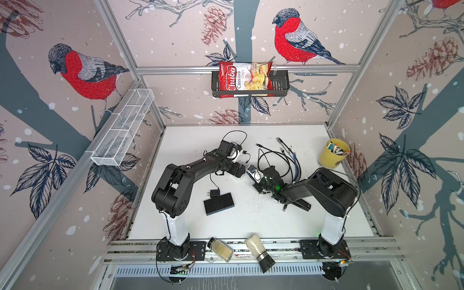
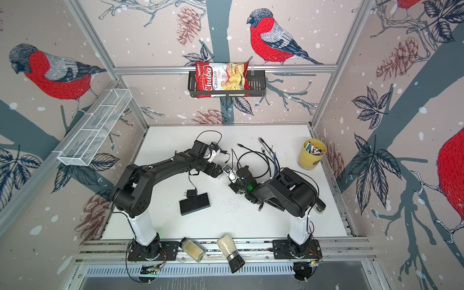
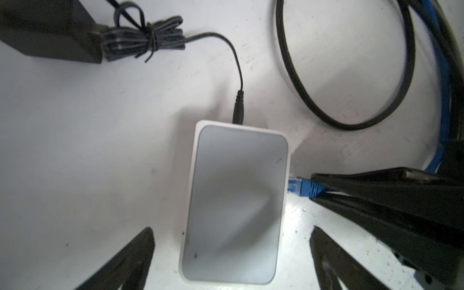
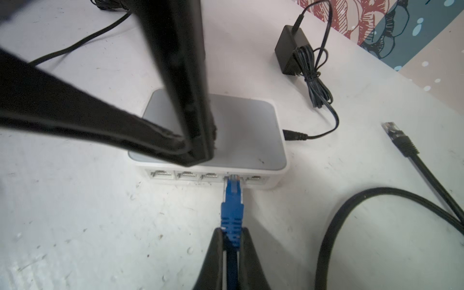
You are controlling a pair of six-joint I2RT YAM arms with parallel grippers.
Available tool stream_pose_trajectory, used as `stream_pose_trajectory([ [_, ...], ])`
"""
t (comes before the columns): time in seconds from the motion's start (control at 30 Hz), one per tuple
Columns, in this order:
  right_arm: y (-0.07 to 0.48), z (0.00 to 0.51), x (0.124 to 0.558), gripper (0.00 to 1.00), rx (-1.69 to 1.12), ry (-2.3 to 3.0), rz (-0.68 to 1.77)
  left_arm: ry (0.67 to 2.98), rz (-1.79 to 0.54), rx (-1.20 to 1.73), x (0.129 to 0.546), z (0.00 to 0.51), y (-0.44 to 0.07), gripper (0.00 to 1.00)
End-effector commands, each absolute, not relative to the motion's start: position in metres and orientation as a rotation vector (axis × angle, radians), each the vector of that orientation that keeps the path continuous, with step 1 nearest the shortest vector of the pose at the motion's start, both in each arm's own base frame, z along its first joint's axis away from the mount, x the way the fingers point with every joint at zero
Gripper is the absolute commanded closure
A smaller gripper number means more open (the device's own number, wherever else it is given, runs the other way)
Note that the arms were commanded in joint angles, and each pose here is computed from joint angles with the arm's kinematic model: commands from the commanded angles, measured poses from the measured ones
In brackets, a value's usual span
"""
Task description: Insert the plug into the switch port
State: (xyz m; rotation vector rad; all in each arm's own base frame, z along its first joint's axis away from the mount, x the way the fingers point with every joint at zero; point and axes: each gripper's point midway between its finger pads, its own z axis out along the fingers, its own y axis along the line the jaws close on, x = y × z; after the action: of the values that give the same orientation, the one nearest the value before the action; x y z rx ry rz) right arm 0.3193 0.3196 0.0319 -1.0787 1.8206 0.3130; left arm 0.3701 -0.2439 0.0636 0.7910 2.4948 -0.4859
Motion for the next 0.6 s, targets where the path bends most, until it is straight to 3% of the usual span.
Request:
stream_pose_trajectory([
  [0.0,0.326,0.045,0.323,1.0,-1.042,1.778,0.342,2.488,-0.412,0.857,0.363,0.064,-0.234,0.05],
  [0.57,0.331,0.05,0.325,1.0,-1.045,1.761,0.35,2.552,-0.298,0.988,0.356,0.035,-0.244,0.03],
])
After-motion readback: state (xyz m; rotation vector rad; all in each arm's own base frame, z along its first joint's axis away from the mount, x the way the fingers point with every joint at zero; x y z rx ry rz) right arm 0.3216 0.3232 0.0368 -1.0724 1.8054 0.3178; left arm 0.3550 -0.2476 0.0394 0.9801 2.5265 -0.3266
